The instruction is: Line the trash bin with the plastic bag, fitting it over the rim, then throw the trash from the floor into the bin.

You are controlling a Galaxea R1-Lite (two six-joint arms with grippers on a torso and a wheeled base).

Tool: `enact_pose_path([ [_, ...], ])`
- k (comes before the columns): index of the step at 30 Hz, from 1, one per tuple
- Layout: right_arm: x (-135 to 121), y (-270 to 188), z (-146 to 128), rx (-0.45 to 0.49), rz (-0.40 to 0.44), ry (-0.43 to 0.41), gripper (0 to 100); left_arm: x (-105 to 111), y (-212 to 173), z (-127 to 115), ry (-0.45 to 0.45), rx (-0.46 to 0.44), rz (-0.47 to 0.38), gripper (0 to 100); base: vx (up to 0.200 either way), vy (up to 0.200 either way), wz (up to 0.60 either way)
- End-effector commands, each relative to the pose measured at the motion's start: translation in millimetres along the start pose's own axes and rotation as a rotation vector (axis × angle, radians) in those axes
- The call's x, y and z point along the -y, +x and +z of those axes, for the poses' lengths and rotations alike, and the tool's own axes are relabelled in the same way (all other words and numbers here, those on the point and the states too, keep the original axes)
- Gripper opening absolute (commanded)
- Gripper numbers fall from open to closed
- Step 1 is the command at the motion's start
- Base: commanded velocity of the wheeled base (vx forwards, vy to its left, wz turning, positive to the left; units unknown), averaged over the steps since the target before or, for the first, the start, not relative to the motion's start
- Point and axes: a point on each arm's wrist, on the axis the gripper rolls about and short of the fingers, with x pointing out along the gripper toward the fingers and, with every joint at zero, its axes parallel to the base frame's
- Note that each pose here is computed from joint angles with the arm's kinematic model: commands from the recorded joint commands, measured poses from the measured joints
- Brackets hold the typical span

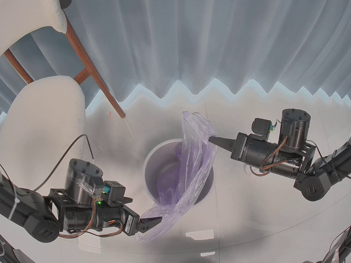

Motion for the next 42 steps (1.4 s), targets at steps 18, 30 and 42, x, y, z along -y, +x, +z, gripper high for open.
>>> enact_pose_path([
  [18,31.0,-4.1,21.4,0.040,-0.025,0.011,0,-28.8,48.9,31.2,-0.241,0.196,0.038,0,0.000,0.000,0.00],
  [30,66.8,14.5,69.2,0.115,-0.030,-0.005,0,-33.3,44.3,91.9,-0.534,0.387,0.117,0,0.000,0.000,0.00],
  [42,102.1,30.4,61.6,0.099,-0.087,0.020,0,-36.8,63.7,103.3,-0.836,0.378,0.130,0,0.000,0.000,0.00],
])
